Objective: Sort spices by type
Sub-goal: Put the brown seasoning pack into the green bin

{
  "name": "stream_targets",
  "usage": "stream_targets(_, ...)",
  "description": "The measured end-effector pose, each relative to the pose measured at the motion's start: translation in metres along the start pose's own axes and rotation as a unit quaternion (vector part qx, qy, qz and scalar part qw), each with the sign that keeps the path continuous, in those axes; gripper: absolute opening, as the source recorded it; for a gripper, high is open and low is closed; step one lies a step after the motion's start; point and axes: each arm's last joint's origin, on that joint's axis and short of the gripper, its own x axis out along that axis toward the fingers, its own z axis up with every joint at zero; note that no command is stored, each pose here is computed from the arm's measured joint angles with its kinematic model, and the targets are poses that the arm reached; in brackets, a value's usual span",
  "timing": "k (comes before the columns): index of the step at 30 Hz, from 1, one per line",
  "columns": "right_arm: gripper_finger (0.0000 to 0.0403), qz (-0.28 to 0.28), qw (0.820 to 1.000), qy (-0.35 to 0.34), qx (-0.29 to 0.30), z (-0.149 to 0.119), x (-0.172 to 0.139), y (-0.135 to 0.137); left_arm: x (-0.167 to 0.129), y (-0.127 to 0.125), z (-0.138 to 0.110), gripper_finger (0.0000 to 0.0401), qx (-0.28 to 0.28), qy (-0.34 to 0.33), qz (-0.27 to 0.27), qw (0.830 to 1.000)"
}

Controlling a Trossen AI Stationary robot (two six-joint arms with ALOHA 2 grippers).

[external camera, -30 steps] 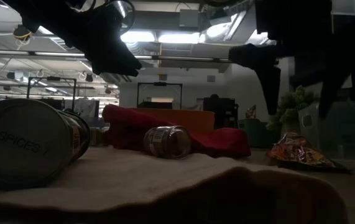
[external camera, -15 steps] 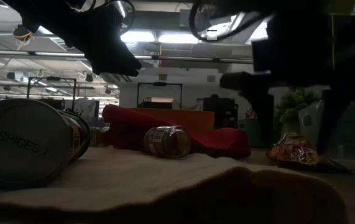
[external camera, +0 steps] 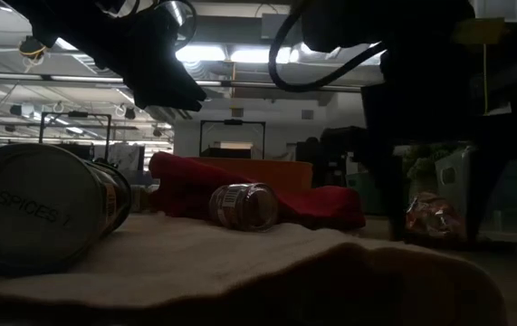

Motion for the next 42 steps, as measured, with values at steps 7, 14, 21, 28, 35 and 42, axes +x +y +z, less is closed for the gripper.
stream_targets(7, 0.0146, -0.006, 1.0, -0.012, 0.001, 0.005, -0.004, -0.002, 0.0, 0.0, 0.0, 0.0172, 0.0, 0.0, 0.0, 1.0)
stream_targets(14, 0.0041, -0.015, 0.998, -0.048, 0.041, 0.017, -0.017, -0.007, 0.0, 0.0, 0.0, 0.0172, -0.001, 0.0, 0.0, 1.0)
stream_targets(21, 0.0027, 0.006, 0.994, -0.079, 0.074, 0.024, -0.042, -0.015, 0.0, 0.0, 0.0, 0.0172, -0.002, 0.0, 0.0, 1.0)
stream_targets(28, 0.0016, 0.02, 0.993, -0.067, 0.091, 0.012, -0.065, -0.023, 0.0, 0.0, 0.0, 0.0172, -0.001, 0.0, 0.0, 1.0)
stream_targets(35, 0.0023, 0.002, 0.983, -0.114, 0.141, -0.02, -0.116, -0.03, 0.0, 0.0, 0.0, 0.0172, -0.001, 0.0, 0.0, 1.0)
stream_targets(42, 0.0013, -0.077, 0.962, -0.174, 0.197, -0.068, -0.173, -0.038, 0.0, 0.0, 0.0, 0.0172, -0.003, 0.0, 0.0, 1.0)
